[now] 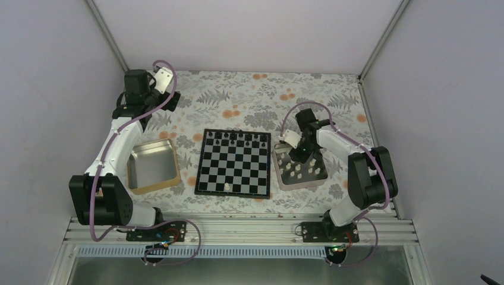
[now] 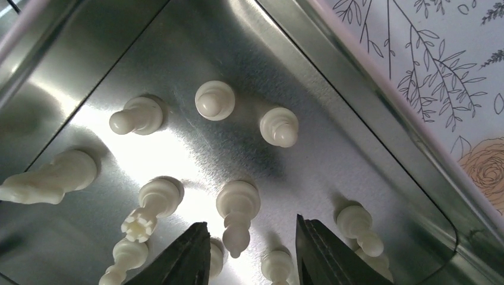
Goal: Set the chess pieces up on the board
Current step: Pick up the chess piece from the storage box.
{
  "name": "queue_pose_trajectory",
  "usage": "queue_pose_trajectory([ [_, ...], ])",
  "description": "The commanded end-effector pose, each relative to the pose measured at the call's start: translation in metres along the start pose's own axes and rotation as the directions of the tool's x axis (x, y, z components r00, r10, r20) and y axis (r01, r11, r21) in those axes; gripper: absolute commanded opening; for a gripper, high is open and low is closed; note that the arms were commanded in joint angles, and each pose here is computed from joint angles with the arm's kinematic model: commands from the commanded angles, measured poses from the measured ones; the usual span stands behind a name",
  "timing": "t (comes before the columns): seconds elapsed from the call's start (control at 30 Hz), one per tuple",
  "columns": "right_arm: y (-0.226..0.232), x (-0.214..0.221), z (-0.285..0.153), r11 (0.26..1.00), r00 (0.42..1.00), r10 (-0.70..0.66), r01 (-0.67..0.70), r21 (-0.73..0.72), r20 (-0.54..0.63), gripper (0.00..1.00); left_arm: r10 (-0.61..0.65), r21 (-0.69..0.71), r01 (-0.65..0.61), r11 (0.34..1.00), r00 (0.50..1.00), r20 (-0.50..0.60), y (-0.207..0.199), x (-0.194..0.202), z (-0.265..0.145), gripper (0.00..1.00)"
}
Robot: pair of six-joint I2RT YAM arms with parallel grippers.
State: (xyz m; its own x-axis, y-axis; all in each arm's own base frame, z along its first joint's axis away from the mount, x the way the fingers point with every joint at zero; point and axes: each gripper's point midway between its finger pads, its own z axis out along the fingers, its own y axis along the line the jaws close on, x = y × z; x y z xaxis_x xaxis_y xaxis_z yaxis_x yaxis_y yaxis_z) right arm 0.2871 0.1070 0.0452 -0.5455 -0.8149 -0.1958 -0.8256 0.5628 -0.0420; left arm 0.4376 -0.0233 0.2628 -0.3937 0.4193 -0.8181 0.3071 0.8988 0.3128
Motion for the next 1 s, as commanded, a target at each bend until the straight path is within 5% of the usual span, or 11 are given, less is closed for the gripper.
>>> queue_pose_trajectory([
  [0.0, -0.001, 0.0, 0.006, 1.0, 1.0, 0.007, -0.007, -0.028, 0.01, 0.37, 0.017, -0.019, -0.017, 1.0, 0.999, 0.029, 0.006, -0.014, -0.003, 1.0],
  [0.67, 0.003, -0.005, 0.004, 0.998, 0.999, 0.006, -0.004, -0.065, 0.038, 0.12, 0.024, -0.015, -0.024, 1.0, 0.999, 0.043, 0.004, -0.017, -0.009, 1.0],
  [0.97, -0.008, -0.014, -0.041, 1.0, 0.999, 0.001, -0.001, -0.001, 0.042, 0.08, 0.026, -0.013, -0.025, 1.0, 0.999, 0.048, 0.004, -0.018, -0.01, 1.0],
])
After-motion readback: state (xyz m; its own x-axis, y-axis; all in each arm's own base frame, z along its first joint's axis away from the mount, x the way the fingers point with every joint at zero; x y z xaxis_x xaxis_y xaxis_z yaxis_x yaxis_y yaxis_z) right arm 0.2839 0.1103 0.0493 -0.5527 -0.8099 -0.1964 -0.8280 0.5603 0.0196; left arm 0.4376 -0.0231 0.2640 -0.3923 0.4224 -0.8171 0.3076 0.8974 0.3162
